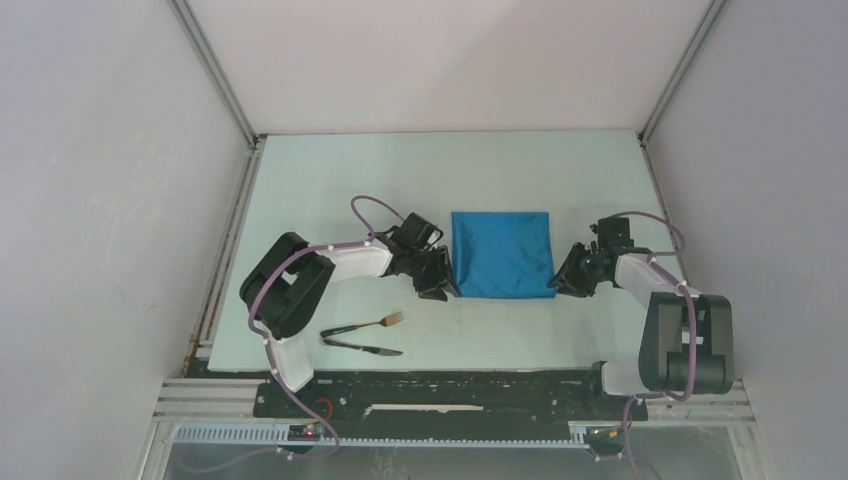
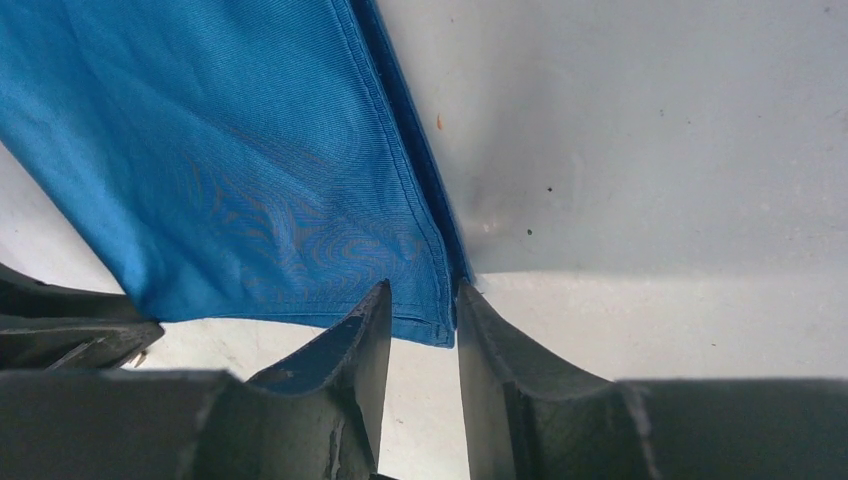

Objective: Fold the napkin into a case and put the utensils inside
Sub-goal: Smooth out the square-folded napkin at the center of the board.

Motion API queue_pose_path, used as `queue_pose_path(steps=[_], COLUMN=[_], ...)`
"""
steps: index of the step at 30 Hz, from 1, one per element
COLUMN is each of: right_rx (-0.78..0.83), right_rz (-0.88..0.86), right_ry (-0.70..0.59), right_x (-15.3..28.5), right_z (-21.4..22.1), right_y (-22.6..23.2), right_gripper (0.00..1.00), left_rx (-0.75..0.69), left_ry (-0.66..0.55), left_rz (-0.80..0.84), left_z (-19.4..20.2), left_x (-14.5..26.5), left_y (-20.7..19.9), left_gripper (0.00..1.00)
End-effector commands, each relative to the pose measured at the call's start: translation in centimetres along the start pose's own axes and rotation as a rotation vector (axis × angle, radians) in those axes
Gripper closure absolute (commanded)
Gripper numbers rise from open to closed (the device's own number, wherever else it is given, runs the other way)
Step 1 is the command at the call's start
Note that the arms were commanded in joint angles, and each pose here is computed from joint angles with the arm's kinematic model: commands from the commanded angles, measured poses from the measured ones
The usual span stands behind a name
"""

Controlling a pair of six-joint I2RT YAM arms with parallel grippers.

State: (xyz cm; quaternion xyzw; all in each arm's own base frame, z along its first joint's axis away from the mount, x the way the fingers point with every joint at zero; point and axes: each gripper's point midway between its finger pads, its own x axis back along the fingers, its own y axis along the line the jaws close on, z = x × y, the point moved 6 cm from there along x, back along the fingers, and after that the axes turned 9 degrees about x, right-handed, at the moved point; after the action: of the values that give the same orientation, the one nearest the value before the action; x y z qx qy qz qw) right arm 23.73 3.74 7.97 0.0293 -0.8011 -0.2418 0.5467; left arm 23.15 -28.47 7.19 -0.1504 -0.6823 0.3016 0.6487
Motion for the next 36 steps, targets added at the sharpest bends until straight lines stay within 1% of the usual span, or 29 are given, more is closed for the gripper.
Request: queue_pose_path(steps=[1, 3, 6, 10, 13, 14, 17, 20, 23, 25, 30, 36], right_rx=[0.043, 0.044, 0.047, 0.056, 0.057, 0.055, 0.057, 0.057, 0.054, 0.052, 0.019, -0.004], right_rz=[0.019, 0.02, 0.031, 0.042, 0.041, 0.043, 0.042, 0.039, 0.034, 0.03, 0.032, 0.001], right_ry=[-0.018, -0.017, -0.022, -0.043, -0.044, -0.042, -0.045, -0.043, -0.032, -0.03, -0.031, 0.01], right_x=[0.3, 0.4, 0.5, 1.1, 1.1, 1.1, 1.2, 1.0, 0.9, 0.9, 1.3, 1.1], right_z=[0.0, 0.1, 0.1, 0.1, 0.1, 0.2, 0.2, 0.1, 0.2, 0.2, 0.4, 0.9], right_y=[0.3, 0.4, 0.4, 0.7, 0.8, 0.7, 0.7, 0.7, 0.6, 0.7, 0.8, 1.2], right_gripper=[0.62, 0.64, 0.7, 0.71, 0.78, 0.78, 0.79, 0.88, 1.0, 1.0, 1.0, 1.0], left_rx=[-0.053, -0.051, -0.046, -0.039, -0.029, -0.029, -0.04, -0.045, -0.036, -0.03, -0.03, -0.026], left_ry=[-0.033, -0.032, -0.025, -0.023, -0.016, -0.015, -0.025, -0.035, -0.033, -0.029, -0.035, -0.039], left_rz=[0.068, 0.076, 0.073, 0.059, 0.054, 0.053, 0.058, 0.058, 0.042, 0.037, 0.036, 0.027], left_z=[-0.3, -0.4, -0.5, -0.7, -0.7, -0.7, -0.8, -0.9, -0.9, -0.9, -1.1, -1.3], left_x=[2.1, 2.1, 1.8, 1.2, 0.8, 0.8, 1.1, 1.4, 1.1, 1.0, 0.9, 0.7], left_y=[-1.8, -2.0, -2.0, -1.8, -1.6, -1.6, -1.8, -1.9, -1.7, -1.5, -1.6, -1.4], left_gripper=[0.45, 0.42, 0.42, 0.48, 0.51, 0.5, 0.44, 0.43, 0.49, 0.51, 0.54, 0.65])
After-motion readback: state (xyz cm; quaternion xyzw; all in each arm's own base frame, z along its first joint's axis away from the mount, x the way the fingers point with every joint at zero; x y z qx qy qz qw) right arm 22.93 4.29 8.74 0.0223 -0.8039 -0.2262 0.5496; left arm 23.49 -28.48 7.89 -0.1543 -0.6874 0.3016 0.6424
